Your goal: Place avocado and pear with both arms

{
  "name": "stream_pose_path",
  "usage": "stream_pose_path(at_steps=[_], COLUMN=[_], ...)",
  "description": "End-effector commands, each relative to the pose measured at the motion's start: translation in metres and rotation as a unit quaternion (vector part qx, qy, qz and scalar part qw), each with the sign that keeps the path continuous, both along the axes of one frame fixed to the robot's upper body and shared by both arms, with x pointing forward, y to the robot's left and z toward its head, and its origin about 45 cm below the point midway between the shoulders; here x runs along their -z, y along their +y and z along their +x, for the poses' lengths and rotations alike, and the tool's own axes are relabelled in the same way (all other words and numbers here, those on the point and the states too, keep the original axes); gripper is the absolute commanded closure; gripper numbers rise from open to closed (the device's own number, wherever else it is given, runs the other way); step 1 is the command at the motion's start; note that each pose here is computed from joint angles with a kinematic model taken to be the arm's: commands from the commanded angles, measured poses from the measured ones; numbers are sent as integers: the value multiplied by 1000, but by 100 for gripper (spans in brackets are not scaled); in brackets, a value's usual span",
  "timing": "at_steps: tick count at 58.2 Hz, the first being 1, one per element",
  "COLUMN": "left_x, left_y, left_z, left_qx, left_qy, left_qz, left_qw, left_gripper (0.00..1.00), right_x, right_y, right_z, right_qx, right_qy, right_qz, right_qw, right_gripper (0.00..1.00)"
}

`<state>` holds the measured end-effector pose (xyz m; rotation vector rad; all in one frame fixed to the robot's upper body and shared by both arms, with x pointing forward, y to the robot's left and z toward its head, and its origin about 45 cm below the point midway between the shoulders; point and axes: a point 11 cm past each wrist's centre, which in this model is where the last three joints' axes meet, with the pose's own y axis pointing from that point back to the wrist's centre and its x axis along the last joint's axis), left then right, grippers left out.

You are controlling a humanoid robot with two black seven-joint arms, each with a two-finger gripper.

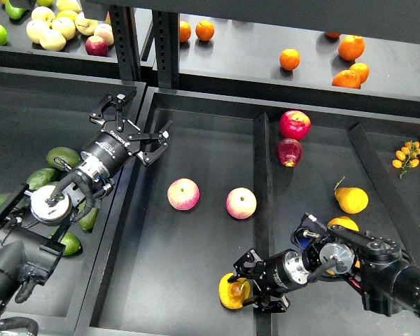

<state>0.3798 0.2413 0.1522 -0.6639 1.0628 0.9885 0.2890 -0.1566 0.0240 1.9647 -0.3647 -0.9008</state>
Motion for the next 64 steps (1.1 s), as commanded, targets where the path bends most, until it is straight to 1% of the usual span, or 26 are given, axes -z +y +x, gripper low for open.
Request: stream_pose_path(at_steps=[1, 6, 9, 13, 23, 37, 39, 43, 51, 59, 60, 61, 64], left_x=[0, 0, 0, 0, 1, 1, 1, 1, 2, 1, 1, 1, 1], left_y=[0, 0, 0, 0, 1, 1, 1, 1, 1, 1, 1, 1, 1], left_z=[0, 0, 0, 0, -1, -1, -2, -2, -2, -2, -2, -2, -2], left_qx=[0, -1, 0, -1, -2, -2, -2, -2, -2, -2, -1, -1, -1], left_qy=[0, 0, -1, 0, 1, 1, 1, 1, 1, 1, 1, 1, 1], left_qz=[0, 0, 0, 0, -1, -1, 0, 0, 0, -1, -1, -1, -1], left_qw=[1000, 1000, 1000, 1000, 1000, 1000, 1000, 1000, 1000, 1000, 1000, 1000, 1000], left_gripper=[1, 1, 1, 1, 1, 1, 1, 1, 1, 1, 1, 1, 1], right_x=[-2, -3, -5, -7, -10, -18, -20, -25, -35, -58, -61, -71, -76], right_y=[-2, -4, -4, -7, -8, -24, -31, -38, -39, -35, -37, -47, -62], right_z=[-4, -6, -8, -9, -12, -2, 2, 9, 21, 45, 48, 58, 63], right_qx=[7, 8, 10, 13, 22, 49, 62, 86, 101, 118, 122, 138, 152], right_qy=[8, 12, 16, 18, 27, 24, 24, 23, 15, -6, -8, -17, -23], right_qz=[11, 16, 22, 26, 38, 39, 40, 47, 57, 78, 79, 82, 75], right_qw=[1000, 1000, 1000, 999, 999, 998, 997, 995, 993, 990, 989, 987, 985], right_gripper=[60, 65, 71, 75, 84, 93, 97, 98, 98, 98, 98, 98, 97])
